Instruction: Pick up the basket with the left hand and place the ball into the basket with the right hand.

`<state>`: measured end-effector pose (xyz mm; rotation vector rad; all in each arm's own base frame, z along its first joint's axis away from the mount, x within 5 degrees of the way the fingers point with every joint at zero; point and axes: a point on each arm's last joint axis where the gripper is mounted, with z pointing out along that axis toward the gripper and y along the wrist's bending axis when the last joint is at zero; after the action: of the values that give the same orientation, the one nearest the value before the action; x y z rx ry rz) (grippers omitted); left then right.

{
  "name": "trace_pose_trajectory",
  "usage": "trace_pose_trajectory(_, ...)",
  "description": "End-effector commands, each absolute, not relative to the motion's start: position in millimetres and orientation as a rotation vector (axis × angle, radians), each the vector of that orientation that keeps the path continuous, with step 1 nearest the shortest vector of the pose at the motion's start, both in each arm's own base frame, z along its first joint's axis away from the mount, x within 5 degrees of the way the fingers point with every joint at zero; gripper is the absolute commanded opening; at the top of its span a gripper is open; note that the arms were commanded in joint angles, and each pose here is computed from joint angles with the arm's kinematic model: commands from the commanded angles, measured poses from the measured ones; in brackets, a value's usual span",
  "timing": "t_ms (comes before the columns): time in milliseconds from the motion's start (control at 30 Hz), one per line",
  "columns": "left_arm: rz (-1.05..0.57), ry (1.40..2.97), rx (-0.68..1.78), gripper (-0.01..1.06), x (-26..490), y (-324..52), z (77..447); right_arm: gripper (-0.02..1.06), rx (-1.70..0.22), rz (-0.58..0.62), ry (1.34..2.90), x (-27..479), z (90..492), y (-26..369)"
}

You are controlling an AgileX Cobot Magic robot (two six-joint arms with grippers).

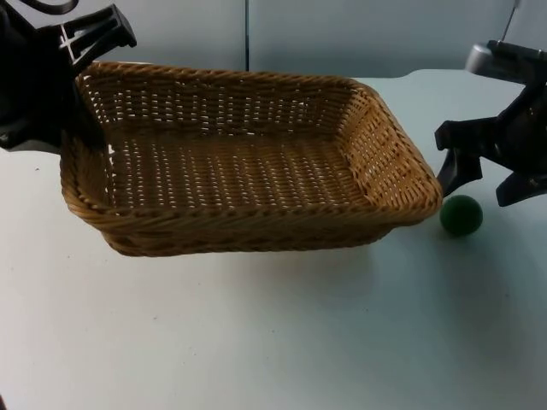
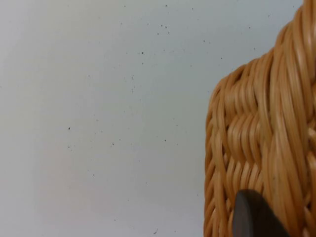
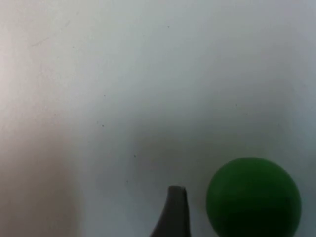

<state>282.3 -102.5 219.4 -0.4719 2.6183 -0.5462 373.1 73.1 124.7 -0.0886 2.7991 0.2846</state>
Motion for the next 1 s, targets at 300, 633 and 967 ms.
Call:
trace_pose_trajectory(300,-0.577,2.578,-0.499,0.00,282.9,-103.3,225.2,0.71,-0.130,0.281,2.814,377.4,101.1,82.4)
trace_pose_trajectory(633,-0.578,2.575,-0.499,0.00,283.0,-103.3,225.3,0.06,-0.138,0.256,2.746,390.2,106.3,82.0)
trace_pose_trajectory(967,-0.578,2.573,-0.499,0.00,283.2,-103.3,225.4,0.00,-0.362,0.249,2.430,427.5,269.3,87.2)
